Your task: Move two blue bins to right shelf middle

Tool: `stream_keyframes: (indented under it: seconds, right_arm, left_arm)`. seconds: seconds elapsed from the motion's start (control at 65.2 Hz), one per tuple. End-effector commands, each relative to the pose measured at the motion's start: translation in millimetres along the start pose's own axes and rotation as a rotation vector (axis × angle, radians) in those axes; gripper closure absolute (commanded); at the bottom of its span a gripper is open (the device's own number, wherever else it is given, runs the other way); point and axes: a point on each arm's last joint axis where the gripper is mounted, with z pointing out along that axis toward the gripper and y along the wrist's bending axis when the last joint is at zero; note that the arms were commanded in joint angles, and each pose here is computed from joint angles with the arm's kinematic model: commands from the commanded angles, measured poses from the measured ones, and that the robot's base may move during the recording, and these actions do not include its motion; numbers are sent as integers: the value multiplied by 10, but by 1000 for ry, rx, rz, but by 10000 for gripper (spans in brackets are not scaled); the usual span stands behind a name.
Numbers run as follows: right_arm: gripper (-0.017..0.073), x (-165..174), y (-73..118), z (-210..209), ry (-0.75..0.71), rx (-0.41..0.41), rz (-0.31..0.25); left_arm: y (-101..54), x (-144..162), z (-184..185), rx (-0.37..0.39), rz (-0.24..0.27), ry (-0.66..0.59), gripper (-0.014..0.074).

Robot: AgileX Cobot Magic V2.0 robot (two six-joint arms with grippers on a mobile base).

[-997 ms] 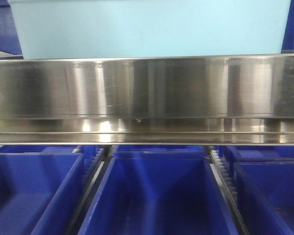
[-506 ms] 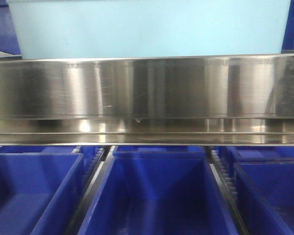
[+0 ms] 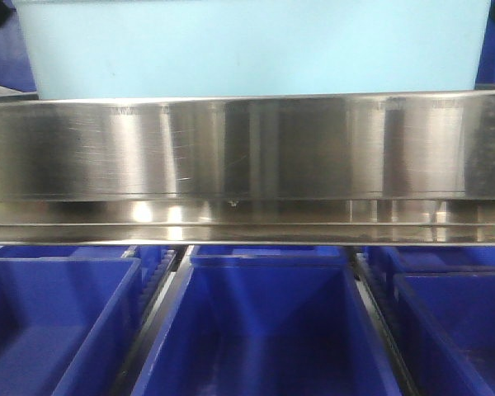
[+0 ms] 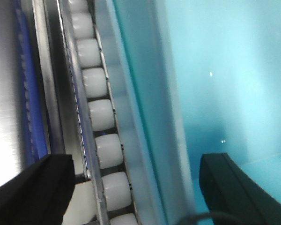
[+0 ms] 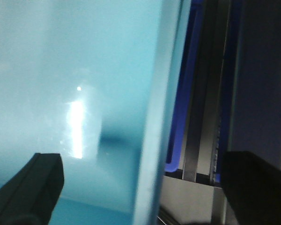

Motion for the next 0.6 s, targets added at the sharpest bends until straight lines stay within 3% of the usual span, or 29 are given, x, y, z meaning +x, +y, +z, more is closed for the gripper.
stream_keyframes:
  seconds: [0.0,0.107,0.184,0.292,0.368,0.399,0.583]
  right_arm:
    - [4,-23,12,18,-35,-13,7]
    - [92,-33,18,24,-43,-21,10]
    - [246,-35,19,24,-46,-21,10]
    - [531,-35,21,24,-46,-23,12]
    - [730,-29,19,27,-41,-22,12]
    - [722,-25,18,27,-37,-21,13]
    - [713,-12,17,28,-22,-20,14]
  left_arm:
    - [-30,-9,65,19,4,5,150]
    - [-22,-17,112,18,1,12,159]
    - [-22,-19,118,19,0,11,219]
    - [-22,-21,118,19,0,9,438]
    - [-28,-21,118,25,-4,9,639]
    - [-29,-21,118,26,-5,9,711]
    - [-41,-22,117,40,-14,9,704]
